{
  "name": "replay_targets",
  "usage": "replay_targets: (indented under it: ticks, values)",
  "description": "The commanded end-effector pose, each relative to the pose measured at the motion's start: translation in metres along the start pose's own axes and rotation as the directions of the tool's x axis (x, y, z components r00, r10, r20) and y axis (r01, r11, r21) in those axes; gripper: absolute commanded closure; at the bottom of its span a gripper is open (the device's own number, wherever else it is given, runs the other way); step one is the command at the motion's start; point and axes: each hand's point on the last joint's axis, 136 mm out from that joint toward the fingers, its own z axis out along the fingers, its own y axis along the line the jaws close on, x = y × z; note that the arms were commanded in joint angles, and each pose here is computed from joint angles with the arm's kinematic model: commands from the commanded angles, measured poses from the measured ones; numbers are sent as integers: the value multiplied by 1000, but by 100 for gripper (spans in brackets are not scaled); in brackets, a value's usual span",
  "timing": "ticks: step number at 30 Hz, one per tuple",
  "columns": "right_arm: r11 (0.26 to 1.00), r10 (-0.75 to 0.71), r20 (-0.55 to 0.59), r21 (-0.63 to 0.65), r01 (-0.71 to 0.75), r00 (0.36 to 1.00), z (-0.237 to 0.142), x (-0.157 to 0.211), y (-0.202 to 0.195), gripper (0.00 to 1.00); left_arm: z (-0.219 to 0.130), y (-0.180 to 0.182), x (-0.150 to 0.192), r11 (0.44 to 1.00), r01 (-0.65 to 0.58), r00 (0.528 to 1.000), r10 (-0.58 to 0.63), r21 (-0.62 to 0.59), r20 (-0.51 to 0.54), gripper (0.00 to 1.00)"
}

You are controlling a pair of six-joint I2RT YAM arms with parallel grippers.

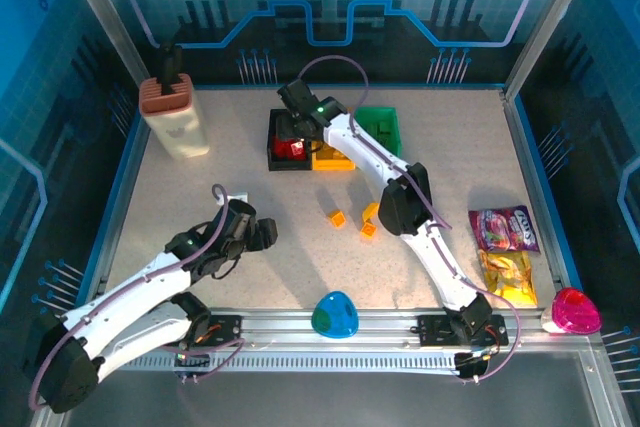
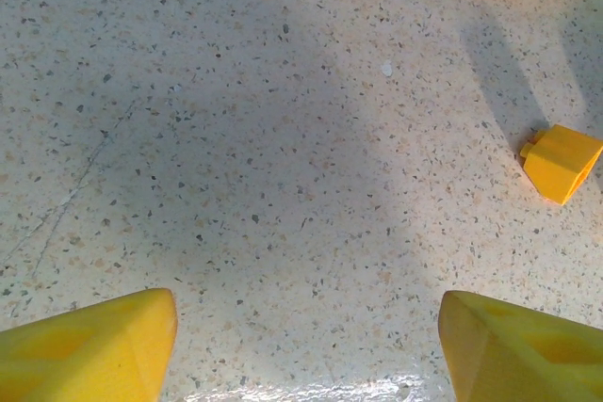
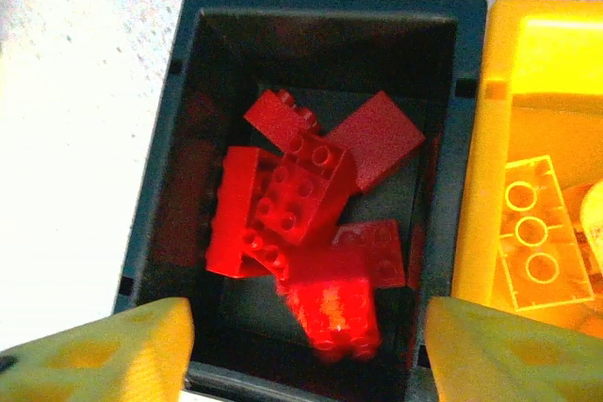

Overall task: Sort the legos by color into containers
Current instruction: Place the lego in the container, then pick up the lego from the center of the table.

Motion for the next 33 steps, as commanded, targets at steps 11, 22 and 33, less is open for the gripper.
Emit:
replay_targets:
  ticks: [11,22,33]
  values:
    - [997,-26,123,-74,36,992,-113,-5,-21,25,6,-40,-1,991,-90,995,93,101,-21,20]
    - [989,49,109,-146,-33,993,-156,60,-107,21,46,-114,7,940,-245,946,285,236,-152,20]
    - [985,152,132,-97,-140,979,-183,120,-186,16,96,-158,17,910,-322,884,388,262,-261,22]
